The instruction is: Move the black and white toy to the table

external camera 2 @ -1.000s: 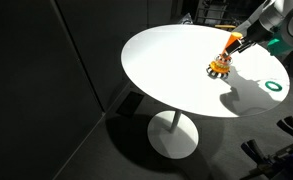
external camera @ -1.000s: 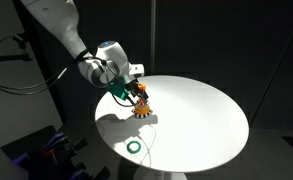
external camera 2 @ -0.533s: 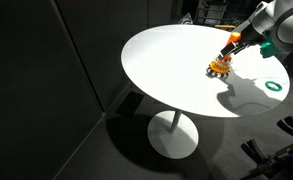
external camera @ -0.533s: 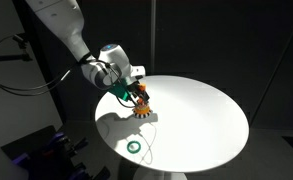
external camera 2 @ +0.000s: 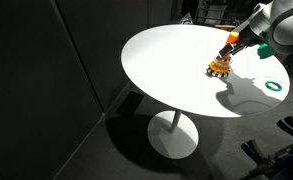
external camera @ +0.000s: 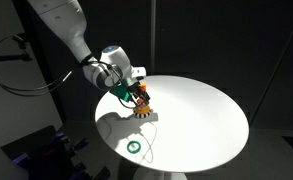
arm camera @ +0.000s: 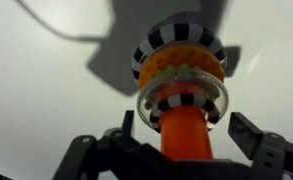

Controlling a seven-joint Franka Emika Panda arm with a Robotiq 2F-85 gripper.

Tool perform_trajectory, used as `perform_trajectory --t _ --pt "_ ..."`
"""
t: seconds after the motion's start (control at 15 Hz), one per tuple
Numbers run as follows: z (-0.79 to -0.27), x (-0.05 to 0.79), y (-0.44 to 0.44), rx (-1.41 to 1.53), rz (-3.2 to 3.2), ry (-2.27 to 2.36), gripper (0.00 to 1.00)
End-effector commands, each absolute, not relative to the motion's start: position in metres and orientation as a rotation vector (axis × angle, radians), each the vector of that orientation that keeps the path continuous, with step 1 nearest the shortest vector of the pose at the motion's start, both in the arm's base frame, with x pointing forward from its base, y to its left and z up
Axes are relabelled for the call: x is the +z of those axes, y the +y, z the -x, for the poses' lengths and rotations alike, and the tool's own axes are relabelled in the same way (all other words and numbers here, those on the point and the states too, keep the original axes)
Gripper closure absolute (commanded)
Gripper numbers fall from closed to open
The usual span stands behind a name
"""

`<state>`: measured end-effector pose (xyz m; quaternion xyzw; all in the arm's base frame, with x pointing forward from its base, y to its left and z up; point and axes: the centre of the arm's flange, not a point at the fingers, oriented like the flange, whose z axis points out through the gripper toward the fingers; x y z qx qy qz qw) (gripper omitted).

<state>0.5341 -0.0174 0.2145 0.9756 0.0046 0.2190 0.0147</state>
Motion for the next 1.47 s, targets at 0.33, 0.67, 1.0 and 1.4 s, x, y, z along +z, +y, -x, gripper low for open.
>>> perform_trajectory --t 0.33,0.67,1.0,1.4 --pt "-0.542 0.221 -0.016 0.734 -3.033 0.009 0.59" --pt "-0.540 0.236 -0.015 0.744 -3.043 -0.014 0.59" --pt "-0.541 0.266 -0.019 0.802 -3.021 -0.073 0.59" --pt "-0.537 0.314 -0.031 0.861 -3.017 -0.157 0.59"
